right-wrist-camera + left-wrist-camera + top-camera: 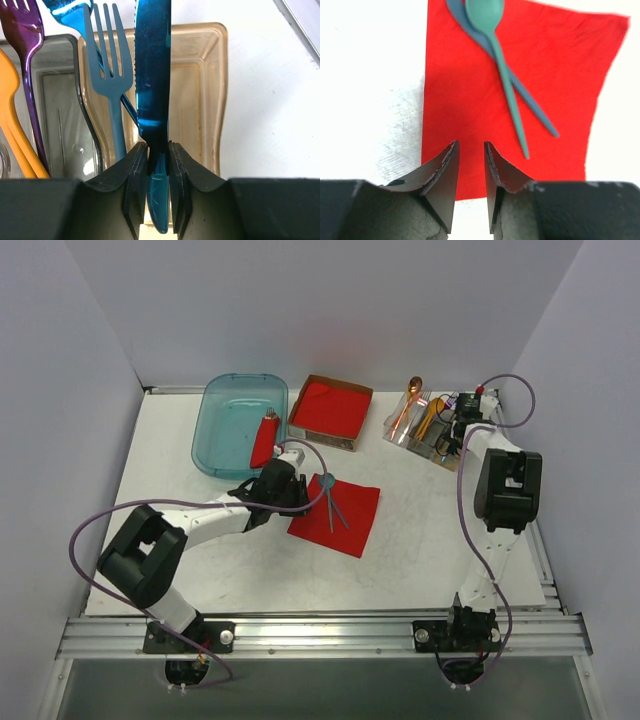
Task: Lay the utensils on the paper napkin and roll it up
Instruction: Pick up the utensils from the container.
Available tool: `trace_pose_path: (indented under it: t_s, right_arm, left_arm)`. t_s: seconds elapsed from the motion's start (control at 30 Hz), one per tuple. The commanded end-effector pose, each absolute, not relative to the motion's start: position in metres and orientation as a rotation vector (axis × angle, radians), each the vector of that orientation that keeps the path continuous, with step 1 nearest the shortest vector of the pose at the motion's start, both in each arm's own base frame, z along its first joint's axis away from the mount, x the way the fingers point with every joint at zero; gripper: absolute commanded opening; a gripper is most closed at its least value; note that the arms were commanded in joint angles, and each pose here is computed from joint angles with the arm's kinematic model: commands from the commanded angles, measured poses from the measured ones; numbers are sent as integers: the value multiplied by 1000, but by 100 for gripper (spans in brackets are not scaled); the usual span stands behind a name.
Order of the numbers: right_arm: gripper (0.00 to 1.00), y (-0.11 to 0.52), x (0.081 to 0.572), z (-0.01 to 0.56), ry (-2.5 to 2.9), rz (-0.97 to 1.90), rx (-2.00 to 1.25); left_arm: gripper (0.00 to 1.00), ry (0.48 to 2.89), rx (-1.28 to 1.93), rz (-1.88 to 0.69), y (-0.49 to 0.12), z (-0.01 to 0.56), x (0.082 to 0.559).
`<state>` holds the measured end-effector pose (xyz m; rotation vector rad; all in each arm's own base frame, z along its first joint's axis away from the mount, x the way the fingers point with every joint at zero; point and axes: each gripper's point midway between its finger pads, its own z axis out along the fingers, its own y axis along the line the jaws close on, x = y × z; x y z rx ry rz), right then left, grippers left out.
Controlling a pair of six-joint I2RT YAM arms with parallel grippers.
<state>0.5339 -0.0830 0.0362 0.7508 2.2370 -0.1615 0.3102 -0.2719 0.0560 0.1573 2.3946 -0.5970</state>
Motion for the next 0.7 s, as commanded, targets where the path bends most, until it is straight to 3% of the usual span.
trace_pose_path:
  t_s: [0.0,0.43,0.67]
  right_arm:
    - [4,-93,539,100,2089,-180,752]
    - [1,-83,535,157,1977,-98,686]
    - [0,-28,538,194,1998,122,422]
  left_arm:
    - [36,2308,163,-597,-272,87,318]
    - [39,2255,194,-630,-273,101,295]
    - [39,2265,216,-629,-271,98,285]
